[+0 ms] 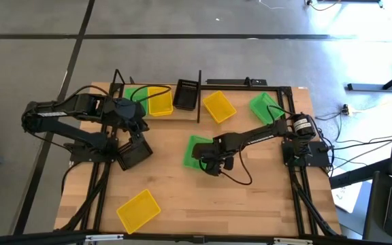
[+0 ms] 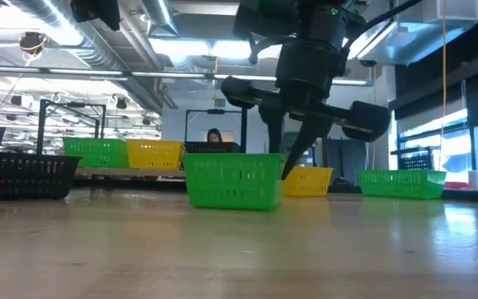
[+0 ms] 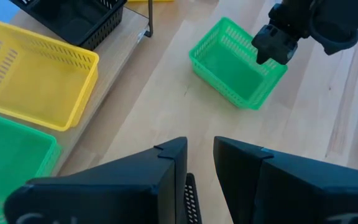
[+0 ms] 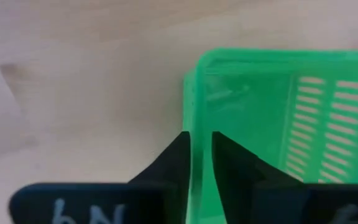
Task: Stack baskets on shelf by color
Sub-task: Stack the bottom green basket on the green basket on the shelf
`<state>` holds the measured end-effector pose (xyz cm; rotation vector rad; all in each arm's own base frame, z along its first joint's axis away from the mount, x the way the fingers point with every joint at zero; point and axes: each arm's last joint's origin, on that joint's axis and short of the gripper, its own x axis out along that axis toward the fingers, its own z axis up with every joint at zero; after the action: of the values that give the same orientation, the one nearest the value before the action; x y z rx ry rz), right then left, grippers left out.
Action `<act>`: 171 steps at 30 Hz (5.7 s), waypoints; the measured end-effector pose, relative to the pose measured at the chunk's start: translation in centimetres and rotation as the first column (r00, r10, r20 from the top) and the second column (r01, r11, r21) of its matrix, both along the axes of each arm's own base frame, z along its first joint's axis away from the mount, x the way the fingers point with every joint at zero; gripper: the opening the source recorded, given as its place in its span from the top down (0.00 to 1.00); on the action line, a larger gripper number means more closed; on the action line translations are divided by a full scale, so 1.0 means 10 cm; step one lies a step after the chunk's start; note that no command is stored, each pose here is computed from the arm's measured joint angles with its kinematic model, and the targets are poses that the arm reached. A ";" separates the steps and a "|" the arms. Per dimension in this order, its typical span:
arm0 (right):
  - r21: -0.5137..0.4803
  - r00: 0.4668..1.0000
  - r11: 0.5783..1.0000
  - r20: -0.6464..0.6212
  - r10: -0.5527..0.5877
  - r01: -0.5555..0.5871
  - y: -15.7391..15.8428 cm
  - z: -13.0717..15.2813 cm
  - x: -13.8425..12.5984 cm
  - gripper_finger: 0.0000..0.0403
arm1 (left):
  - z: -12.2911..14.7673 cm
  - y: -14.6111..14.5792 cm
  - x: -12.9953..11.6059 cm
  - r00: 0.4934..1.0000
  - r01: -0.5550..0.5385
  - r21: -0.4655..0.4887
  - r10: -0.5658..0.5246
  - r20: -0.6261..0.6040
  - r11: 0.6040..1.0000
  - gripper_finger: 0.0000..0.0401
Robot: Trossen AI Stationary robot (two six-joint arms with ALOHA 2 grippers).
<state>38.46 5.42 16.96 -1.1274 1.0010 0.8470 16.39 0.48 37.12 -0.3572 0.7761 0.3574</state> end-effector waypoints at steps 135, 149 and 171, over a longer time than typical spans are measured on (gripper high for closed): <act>0.795 0.607 0.399 0.049 -0.793 0.457 -0.46 2.35 -1.66 0.82 | -0.47 0.54 0.44 0.525 -0.850 -0.105 0.814 -0.248 0.516 1.00; 0.824 0.537 0.321 0.025 -0.843 0.466 -0.59 2.38 -1.64 0.82 | -0.44 1.13 0.02 0.255 -0.925 0.241 0.949 -0.184 0.295 1.00; 0.826 0.536 0.321 0.028 -0.843 0.463 -0.59 2.39 -1.64 0.82 | -0.85 1.61 0.18 0.187 -0.863 0.373 0.901 -0.390 0.341 1.00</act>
<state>22.08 -0.45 40.82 -0.0543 0.5004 0.1587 18.19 16.54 28.59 -0.6504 1.0522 1.7148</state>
